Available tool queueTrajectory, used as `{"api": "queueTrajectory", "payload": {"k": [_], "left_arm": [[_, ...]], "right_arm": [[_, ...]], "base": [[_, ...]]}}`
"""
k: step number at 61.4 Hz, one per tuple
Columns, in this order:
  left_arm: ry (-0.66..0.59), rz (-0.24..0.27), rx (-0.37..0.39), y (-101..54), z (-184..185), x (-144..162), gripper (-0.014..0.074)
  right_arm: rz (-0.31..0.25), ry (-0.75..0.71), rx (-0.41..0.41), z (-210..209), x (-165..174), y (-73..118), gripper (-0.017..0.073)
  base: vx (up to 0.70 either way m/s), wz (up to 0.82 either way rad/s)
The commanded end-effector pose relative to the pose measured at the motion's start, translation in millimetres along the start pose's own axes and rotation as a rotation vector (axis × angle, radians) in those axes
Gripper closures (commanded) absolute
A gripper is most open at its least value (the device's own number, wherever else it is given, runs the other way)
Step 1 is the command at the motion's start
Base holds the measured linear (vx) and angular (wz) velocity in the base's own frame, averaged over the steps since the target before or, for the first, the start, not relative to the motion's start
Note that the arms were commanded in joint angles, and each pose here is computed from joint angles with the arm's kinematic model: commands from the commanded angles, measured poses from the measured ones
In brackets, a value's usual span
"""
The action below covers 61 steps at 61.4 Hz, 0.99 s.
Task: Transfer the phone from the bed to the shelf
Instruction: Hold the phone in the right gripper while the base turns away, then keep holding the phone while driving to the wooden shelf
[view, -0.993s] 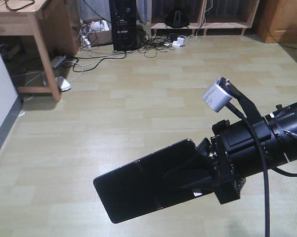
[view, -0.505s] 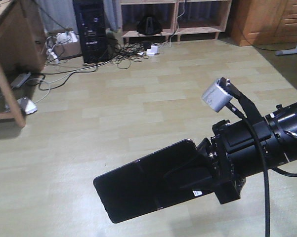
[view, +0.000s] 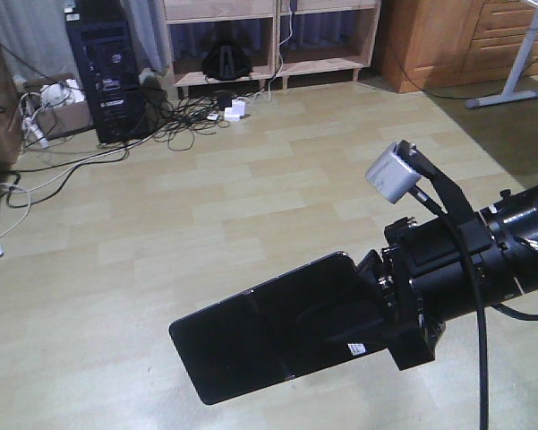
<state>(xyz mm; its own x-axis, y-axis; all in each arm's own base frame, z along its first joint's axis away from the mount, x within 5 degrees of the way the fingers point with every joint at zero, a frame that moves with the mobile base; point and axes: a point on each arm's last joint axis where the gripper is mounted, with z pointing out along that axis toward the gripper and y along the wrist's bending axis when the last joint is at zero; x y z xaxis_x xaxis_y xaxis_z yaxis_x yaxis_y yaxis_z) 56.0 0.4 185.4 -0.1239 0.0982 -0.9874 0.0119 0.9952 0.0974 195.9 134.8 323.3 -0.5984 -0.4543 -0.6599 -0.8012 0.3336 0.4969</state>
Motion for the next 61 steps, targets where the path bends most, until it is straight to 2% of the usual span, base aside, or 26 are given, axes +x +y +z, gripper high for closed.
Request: {"api": "queueTrajectory", "payload": {"k": [1,61], "left_arm": [[-0.107,-0.009,-0.003,1.0,-3.1,-15.4,0.0593],[-0.107,-0.009,-0.003,1.0,-3.1,-15.4,0.0593]], "right_arm": [[-0.025,-0.047,-0.089,-8.9,-7.0,18.0,0.0560],[-0.025,-0.047,-0.089,-8.9,-7.0,18.0,0.0560]], "base": [[0.46,-0.14],[0.46,-0.23]]}}
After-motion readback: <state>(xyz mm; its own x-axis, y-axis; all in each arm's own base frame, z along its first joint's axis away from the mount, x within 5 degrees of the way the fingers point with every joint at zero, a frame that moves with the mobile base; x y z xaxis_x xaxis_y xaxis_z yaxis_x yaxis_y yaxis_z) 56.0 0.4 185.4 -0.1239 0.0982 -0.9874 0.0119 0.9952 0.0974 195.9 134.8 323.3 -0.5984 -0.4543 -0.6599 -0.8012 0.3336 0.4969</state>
